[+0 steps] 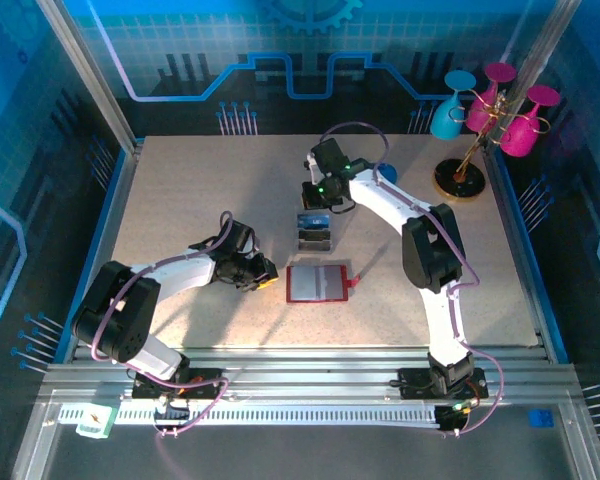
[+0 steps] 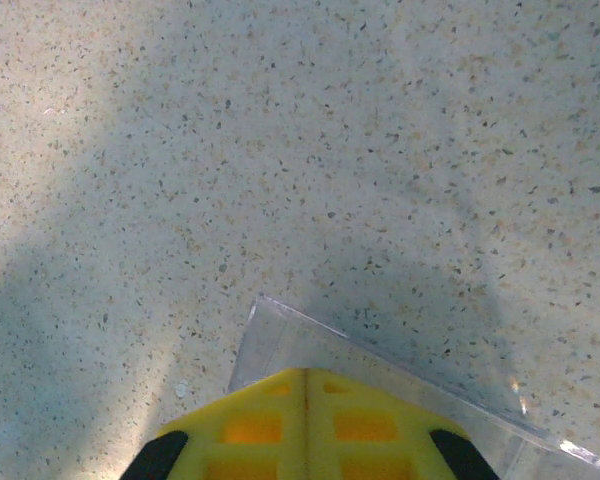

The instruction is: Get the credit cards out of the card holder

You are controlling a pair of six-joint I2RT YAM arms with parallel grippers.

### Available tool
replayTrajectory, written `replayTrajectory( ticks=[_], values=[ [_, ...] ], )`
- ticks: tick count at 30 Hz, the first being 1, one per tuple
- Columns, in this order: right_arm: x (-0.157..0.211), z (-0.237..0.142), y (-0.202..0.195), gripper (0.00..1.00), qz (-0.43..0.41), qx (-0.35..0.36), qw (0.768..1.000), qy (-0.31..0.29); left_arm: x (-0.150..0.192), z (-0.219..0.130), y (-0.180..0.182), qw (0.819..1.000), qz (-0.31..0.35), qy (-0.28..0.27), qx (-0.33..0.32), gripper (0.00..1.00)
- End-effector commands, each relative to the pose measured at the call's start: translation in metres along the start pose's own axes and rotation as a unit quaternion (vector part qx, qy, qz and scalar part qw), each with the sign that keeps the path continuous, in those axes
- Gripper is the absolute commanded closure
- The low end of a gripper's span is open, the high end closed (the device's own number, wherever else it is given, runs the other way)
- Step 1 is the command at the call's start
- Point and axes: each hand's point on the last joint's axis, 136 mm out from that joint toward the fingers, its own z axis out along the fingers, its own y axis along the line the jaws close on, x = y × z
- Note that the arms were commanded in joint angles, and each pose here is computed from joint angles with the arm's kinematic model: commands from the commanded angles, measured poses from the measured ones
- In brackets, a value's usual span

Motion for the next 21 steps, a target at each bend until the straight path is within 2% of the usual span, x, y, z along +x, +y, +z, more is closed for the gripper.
replayTrajectory(
  ticks=[1, 15, 21],
  values=[
    [0.012, 0.011, -0.005, 0.97, 0.016, -0.005, 1.000, 0.018, 0.005, -0.001, 0.002, 1.000, 0.000, 0.009, 0.009, 0.78],
    [0.030, 0.020, -0.005, 0.97, 0.016, -0.008, 0.999, 0.042, 0.005, -0.001, 0.001, 1.000, 0.000, 0.009, 0.009, 0.79],
    [0.021, -0.002, 0.001, 0.97, 0.006, -0.008, 1.000, 0.021, 0.004, -0.002, -0.003, 1.000, 0.003, 0.010, 0.017, 0.78]
  ],
)
